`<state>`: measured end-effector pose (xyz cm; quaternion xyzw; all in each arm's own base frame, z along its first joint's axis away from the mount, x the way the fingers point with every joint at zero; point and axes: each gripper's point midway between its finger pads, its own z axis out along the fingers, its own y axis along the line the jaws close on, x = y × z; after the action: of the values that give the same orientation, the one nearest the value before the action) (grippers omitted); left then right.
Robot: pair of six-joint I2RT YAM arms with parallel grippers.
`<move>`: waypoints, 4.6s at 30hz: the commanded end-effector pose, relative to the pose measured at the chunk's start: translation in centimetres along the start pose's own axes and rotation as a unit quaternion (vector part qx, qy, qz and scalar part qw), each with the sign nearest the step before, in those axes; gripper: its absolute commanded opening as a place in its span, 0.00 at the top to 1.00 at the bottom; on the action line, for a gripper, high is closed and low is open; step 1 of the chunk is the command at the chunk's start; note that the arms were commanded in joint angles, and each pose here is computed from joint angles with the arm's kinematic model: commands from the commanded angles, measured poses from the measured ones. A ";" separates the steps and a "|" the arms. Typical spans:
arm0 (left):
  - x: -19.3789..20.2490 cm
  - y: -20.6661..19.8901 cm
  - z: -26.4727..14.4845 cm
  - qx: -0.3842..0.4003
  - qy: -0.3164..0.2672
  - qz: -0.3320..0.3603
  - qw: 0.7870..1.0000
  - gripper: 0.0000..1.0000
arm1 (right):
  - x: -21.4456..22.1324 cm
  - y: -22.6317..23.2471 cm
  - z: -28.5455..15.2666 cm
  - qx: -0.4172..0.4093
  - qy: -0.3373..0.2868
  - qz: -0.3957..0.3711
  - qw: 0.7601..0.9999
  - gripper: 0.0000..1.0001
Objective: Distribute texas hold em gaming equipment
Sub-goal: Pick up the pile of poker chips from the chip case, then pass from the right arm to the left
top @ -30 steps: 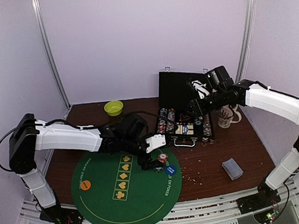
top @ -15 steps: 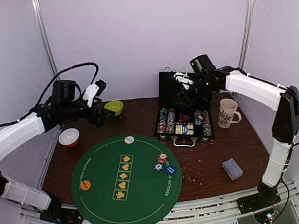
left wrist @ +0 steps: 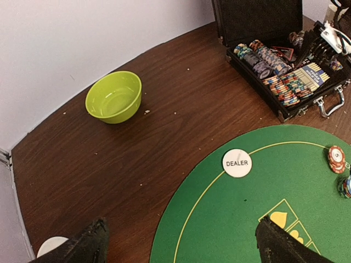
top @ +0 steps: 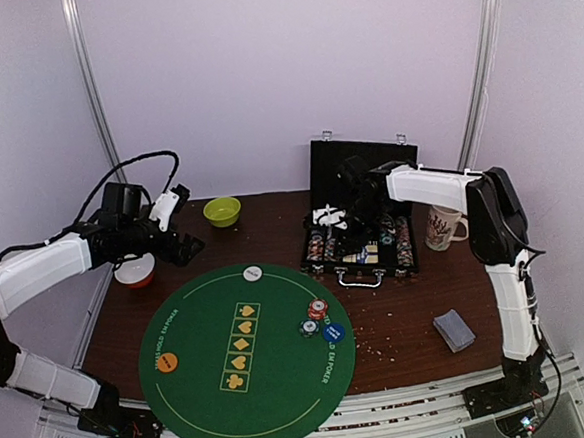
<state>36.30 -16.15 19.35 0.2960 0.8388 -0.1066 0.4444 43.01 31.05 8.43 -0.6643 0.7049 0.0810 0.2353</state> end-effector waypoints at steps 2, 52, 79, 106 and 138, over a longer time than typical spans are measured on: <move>-1.0 1.0 0.0 -0.011 -0.024 0.002 1.000 0.03 | -0.6 0.6 0.7 -0.007 0.001 -0.041 0.999 0.33; 0.0 1.4 0.4 -0.004 -0.015 0.000 1.000 0.03 | 3.7 4.0 4.4 -0.063 0.099 -0.034 0.992 0.50; 0.2 1.1 0.6 0.004 -0.014 0.000 1.000 0.03 | 5.5 3.1 6.0 -0.052 0.129 -0.014 0.990 0.51; -2.0 -1.5 -1.5 0.059 -0.096 0.043 0.993 0.05 | -4.6 -3.2 -5.8 0.088 -0.068 0.211 0.971 1.00; -7.8 -21.9 1.7 0.191 -0.142 0.369 0.898 0.04 | -17.1 10.6 -11.1 -0.189 -0.300 0.491 0.796 1.00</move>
<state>27.91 -37.06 21.75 0.6337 0.5779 -0.1336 0.4966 30.18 42.21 17.65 -0.2026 0.8478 0.4540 0.1845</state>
